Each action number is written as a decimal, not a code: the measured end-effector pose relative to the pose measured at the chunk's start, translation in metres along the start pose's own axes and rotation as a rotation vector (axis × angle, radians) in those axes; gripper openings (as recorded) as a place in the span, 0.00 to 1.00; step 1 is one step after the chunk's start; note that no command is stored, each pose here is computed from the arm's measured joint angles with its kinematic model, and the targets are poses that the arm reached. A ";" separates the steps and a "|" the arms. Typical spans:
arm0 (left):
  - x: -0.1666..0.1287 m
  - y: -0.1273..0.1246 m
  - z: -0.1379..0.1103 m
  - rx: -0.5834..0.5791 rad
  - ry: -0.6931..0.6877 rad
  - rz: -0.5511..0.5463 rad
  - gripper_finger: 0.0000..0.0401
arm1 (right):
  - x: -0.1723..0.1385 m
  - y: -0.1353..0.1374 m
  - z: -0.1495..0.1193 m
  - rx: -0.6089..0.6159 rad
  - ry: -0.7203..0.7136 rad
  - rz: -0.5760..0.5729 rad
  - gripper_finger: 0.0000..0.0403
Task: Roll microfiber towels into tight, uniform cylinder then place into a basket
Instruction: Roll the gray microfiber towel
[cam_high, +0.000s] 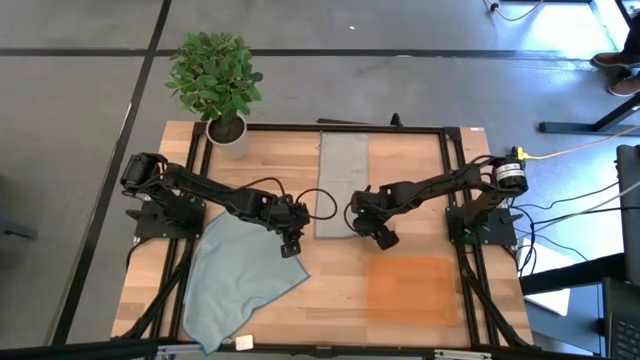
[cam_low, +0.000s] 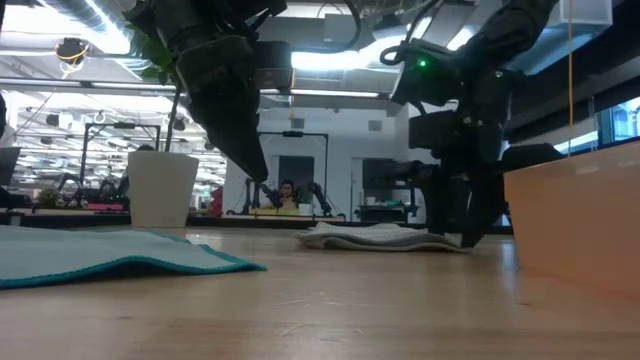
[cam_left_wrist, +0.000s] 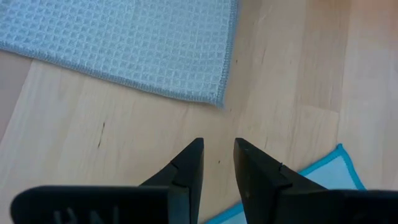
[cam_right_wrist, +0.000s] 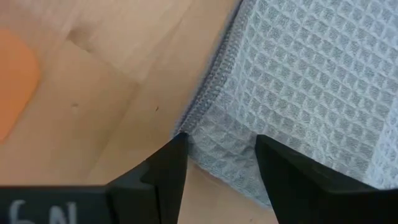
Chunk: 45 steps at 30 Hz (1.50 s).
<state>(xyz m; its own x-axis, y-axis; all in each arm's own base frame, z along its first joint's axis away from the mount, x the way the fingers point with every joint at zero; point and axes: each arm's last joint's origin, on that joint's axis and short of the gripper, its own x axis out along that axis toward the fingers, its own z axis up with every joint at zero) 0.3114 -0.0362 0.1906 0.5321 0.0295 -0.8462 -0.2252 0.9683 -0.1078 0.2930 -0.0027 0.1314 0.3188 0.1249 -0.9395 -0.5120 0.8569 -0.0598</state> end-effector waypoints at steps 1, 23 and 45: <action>0.000 0.000 0.000 0.000 0.000 0.000 0.20 | -0.001 -0.001 0.002 0.015 0.001 0.006 0.48; 0.000 0.000 0.000 0.025 -0.003 -0.001 0.20 | -0.009 0.018 0.013 -0.022 -0.016 0.009 0.48; 0.000 -0.001 0.001 0.053 -0.011 -0.004 0.20 | 0.004 0.021 0.000 0.069 -0.035 -0.092 0.43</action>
<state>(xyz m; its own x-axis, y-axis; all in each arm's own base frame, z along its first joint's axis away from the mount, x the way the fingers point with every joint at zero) 0.3124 -0.0365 0.1912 0.5421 0.0280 -0.8398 -0.1793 0.9803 -0.0830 0.2839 0.0159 0.1266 0.3904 0.0610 -0.9186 -0.4238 0.8977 -0.1205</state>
